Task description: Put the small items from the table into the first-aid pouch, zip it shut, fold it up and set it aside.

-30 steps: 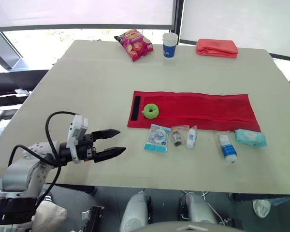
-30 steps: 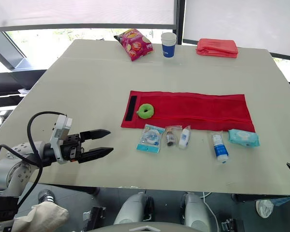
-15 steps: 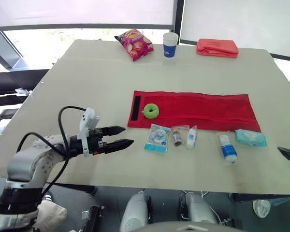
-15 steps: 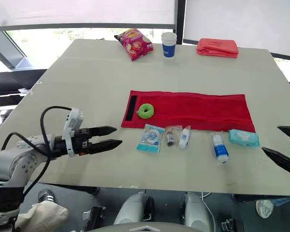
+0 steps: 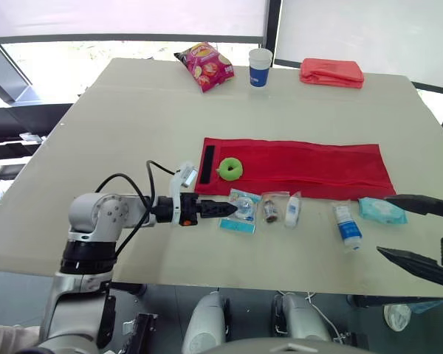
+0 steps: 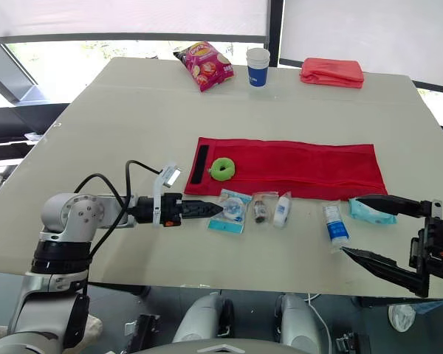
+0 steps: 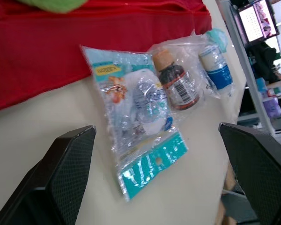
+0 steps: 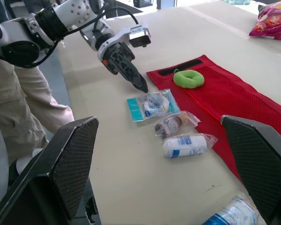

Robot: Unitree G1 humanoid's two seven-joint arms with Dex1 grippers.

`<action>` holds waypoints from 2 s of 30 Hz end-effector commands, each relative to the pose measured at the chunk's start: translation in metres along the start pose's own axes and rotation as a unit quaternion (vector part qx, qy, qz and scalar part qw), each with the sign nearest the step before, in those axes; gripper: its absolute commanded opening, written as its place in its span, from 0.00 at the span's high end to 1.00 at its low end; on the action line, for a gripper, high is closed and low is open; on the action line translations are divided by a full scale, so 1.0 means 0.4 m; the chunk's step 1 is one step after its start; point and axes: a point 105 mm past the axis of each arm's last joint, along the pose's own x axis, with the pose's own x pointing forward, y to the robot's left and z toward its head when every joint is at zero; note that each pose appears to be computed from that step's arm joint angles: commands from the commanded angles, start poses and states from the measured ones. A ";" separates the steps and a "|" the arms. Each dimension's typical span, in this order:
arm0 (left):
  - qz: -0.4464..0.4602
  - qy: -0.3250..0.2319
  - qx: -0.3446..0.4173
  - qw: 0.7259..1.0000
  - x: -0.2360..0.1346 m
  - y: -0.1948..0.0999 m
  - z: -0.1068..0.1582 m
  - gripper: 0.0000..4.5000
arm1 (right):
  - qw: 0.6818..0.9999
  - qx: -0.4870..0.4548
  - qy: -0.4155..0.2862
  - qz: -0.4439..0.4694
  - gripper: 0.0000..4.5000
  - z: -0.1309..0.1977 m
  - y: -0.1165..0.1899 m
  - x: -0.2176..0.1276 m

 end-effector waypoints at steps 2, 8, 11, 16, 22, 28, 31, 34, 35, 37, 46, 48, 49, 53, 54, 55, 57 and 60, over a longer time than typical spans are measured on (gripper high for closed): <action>-0.012 0.006 -0.012 1.000 0.016 -0.015 0.011 0.00 | 1.000 -0.019 0.003 -0.006 0.01 0.024 0.011 -0.011; -0.007 0.013 -0.033 0.999 0.056 -0.012 0.008 0.00 | 1.000 -0.016 0.006 -0.016 0.01 0.021 0.024 -0.017; -0.022 0.011 -0.048 0.999 0.070 -0.024 0.012 0.17 | 1.000 -0.015 0.006 -0.020 0.00 0.019 0.028 -0.018; -0.026 0.011 -0.052 0.998 0.080 -0.034 0.014 0.68 | 1.000 -0.015 0.001 -0.027 0.00 0.018 0.029 -0.016; -0.039 -0.003 -0.057 0.998 0.068 -0.044 0.021 0.99 | 0.999 -0.009 -0.004 -0.031 0.00 0.011 0.030 -0.013; -0.006 -0.012 -0.024 1.000 0.041 -0.033 0.022 0.99 | 0.999 -0.006 -0.010 -0.030 0.00 0.007 0.024 -0.009; 0.005 0.001 -0.002 1.000 0.022 -0.035 0.014 0.87 | 1.000 -0.007 -0.013 -0.027 0.00 0.007 0.024 -0.007; 0.023 0.019 -0.004 1.000 0.022 -0.030 0.000 0.64 | 1.000 -0.010 -0.013 -0.023 0.00 0.012 0.026 -0.010; 0.023 0.024 -0.005 0.999 0.023 -0.031 -0.005 0.56 | 1.000 -0.010 -0.013 -0.022 0.00 0.013 0.026 -0.011; 0.018 0.027 -0.015 0.999 0.031 -0.033 -0.009 0.32 | 1.000 -0.011 -0.011 -0.022 0.00 0.013 0.026 -0.010; 0.006 0.017 -0.089 0.996 0.109 -0.027 0.008 0.26 | 0.999 -0.016 -0.013 -0.031 0.00 0.017 0.041 0.000; 0.003 0.014 -0.101 0.995 0.124 -0.029 0.013 0.26 | 0.999 -0.014 -0.013 -0.034 0.00 0.017 0.047 0.002; 0.001 0.013 -0.107 0.994 0.132 -0.031 0.016 0.26 | 0.999 -0.014 -0.013 -0.035 0.00 0.017 0.049 0.002; -0.009 0.019 -0.120 0.993 0.158 -0.045 0.020 0.26 | 0.999 -0.011 -0.013 -0.041 0.00 0.017 0.054 0.005; -0.011 0.021 -0.122 0.992 0.162 -0.048 0.020 0.26 | 0.999 -0.011 -0.013 -0.041 0.00 0.017 0.056 0.006; -0.013 0.022 -0.123 0.992 0.163 -0.051 0.025 0.26 | 0.999 -0.010 -0.014 -0.042 0.00 0.016 0.058 0.008; -0.013 0.021 -0.126 0.992 0.159 -0.052 0.035 0.26 | 0.999 -0.009 -0.017 -0.046 0.00 0.015 0.061 0.011; -0.003 0.024 -0.121 0.992 0.141 -0.044 0.046 0.26 | 0.998 -0.008 -0.020 -0.051 0.00 0.013 0.066 0.014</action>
